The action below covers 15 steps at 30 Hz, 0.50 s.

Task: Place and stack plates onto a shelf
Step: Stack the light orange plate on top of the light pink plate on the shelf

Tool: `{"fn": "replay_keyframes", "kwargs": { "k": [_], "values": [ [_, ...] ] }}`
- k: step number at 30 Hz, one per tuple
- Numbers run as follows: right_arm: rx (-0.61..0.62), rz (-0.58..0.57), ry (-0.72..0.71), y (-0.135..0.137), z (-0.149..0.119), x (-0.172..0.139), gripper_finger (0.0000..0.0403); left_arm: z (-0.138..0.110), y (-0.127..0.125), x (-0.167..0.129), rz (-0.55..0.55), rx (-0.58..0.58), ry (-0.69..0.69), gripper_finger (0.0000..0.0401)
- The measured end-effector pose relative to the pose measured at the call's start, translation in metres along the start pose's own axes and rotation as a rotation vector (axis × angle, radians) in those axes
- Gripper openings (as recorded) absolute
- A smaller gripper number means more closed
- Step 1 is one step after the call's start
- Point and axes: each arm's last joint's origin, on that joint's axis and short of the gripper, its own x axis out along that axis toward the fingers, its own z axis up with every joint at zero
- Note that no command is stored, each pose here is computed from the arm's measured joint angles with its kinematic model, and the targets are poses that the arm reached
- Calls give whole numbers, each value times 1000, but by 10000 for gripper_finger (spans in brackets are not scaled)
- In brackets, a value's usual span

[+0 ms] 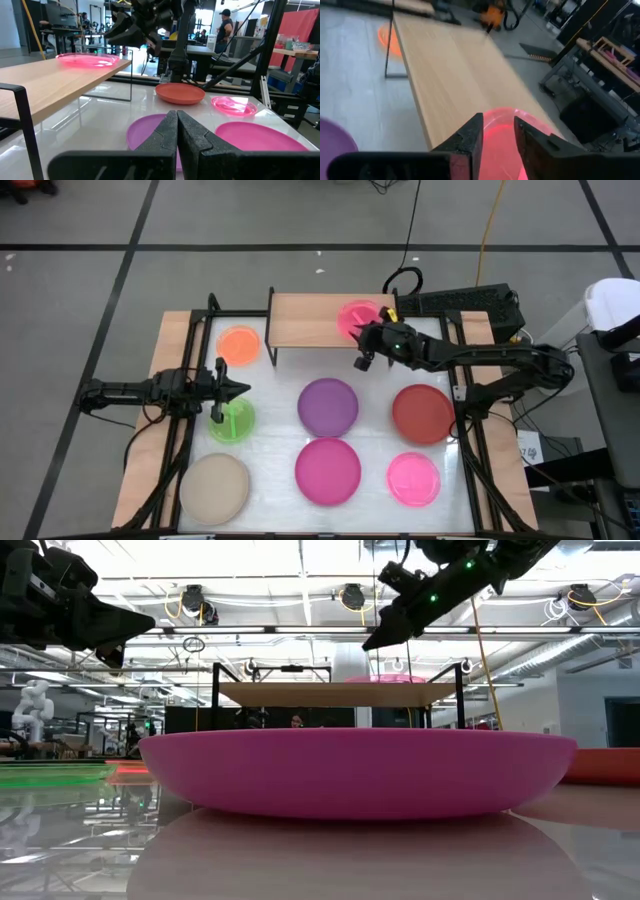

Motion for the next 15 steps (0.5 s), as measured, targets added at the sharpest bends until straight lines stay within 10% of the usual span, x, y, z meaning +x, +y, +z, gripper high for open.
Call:
{"fn": "replay_keyframes", "kwargs": {
  "k": [9, 15],
  "values": [
    [102, 288, -437, -4, 49, -85, 85, 0, 0, 0, 0, 0, 0, 4],
    [107, 487, -404, -1, 34, -118, 79, 0, 0, 0, 0, 0, 0, 4]
  ]
}}
